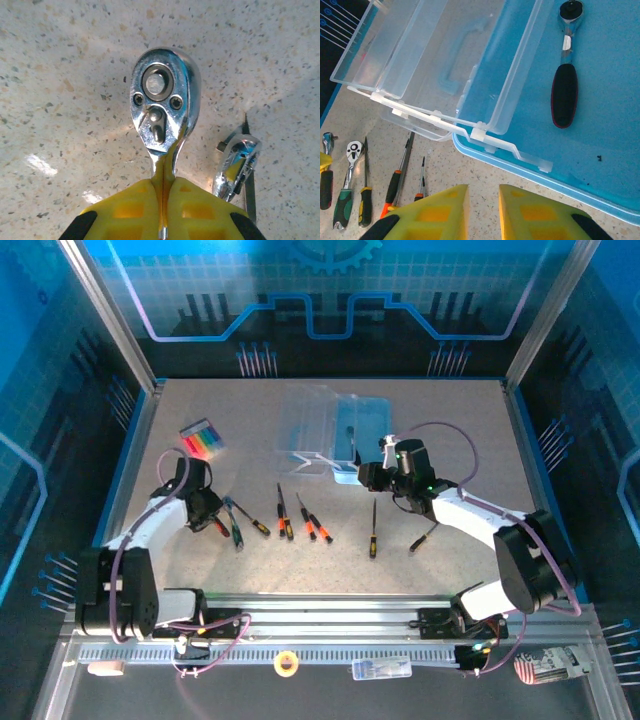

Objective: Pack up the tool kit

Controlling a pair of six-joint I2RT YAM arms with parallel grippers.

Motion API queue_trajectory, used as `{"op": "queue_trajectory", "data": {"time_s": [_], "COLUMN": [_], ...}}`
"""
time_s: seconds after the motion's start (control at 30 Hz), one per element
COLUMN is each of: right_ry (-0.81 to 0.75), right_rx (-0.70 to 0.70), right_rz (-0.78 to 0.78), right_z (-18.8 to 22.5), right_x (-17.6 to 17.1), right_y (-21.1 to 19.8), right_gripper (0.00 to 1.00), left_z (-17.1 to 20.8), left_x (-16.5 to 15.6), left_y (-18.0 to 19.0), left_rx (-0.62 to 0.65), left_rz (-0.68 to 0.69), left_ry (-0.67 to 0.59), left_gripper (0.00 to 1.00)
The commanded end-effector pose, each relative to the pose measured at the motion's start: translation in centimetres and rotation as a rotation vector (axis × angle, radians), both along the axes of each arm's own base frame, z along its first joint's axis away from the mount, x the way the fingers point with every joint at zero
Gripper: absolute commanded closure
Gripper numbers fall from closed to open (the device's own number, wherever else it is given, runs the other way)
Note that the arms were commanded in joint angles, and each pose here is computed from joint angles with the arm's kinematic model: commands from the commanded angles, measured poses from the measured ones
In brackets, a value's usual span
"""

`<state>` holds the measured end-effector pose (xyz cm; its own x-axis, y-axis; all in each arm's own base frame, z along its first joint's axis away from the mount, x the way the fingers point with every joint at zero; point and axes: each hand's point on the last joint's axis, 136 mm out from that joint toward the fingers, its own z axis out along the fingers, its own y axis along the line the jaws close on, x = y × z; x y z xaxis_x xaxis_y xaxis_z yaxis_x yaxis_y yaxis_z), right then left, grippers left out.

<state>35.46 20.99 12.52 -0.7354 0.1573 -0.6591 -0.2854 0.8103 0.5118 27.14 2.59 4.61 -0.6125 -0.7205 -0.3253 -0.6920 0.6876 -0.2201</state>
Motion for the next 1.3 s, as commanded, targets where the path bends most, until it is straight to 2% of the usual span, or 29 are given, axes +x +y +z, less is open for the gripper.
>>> {"op": "queue_trajectory", "data": {"time_s": [0.0, 0.2, 0.3, 0.33, 0.5, 0.63, 0.77, 1.0, 1.27], "right_ry": [-0.018, -0.037, -0.061, -0.071, -0.121, -0.142, -0.152, -0.057, 0.016], "right_rx": [-0.004, 0.01, 0.015, 0.015, 0.024, 0.044, 0.025, 0.073, 0.082], "right_rz": [0.014, 0.055, 0.104, 0.121, 0.263, 0.454, 0.56, 0.619, 0.556], "right_z": [0.5, 1.4, 2.2, 2.6, 5.2, 7.4, 7.9, 6.6, 4.4], "right_x": [-0.4, -0.8, -1.4, -1.7, -3.7, -6.9, -9.2, -9.9, -8.3], "right_y": [0.5, 1.3, 2.3, 2.9, 6.3, 10.3, 12.9, 15.5, 16.8], "right_gripper": [0.76, 0.75, 0.68, 0.61, 0.41, 0.32, 0.25, 0.26, 0.4], "left_z": [2.2, 5.7, 8.0, 8.7, 12.3, 15.0, 15.8, 15.9, 16.1], "left_x": [0.2, 1.1, 2.3, 2.8, 5.6, 7.3, 7.6, 7.1, 5.9], "left_y": [0.6, -0.5, -2.3, -3.1, -10.0, -16.5, -19.9, -22.4, -22.6], "left_rx": [0.035, -0.015, -0.045, -0.053, -0.138, -0.271, -0.333, -0.447, -0.449], "left_rz": [-0.012, -0.032, -0.078, -0.101, -0.284, -0.45, -0.507, -0.527, -0.558], "left_ry": [-0.042, -0.144, -0.214, -0.238, -0.368, -0.511, -0.55, -0.559, -0.562], "left_gripper": [1.0, 1.0, 1.0, 1.0, 1.0, 1.0, 1.0, 1.0, 1.0]}}
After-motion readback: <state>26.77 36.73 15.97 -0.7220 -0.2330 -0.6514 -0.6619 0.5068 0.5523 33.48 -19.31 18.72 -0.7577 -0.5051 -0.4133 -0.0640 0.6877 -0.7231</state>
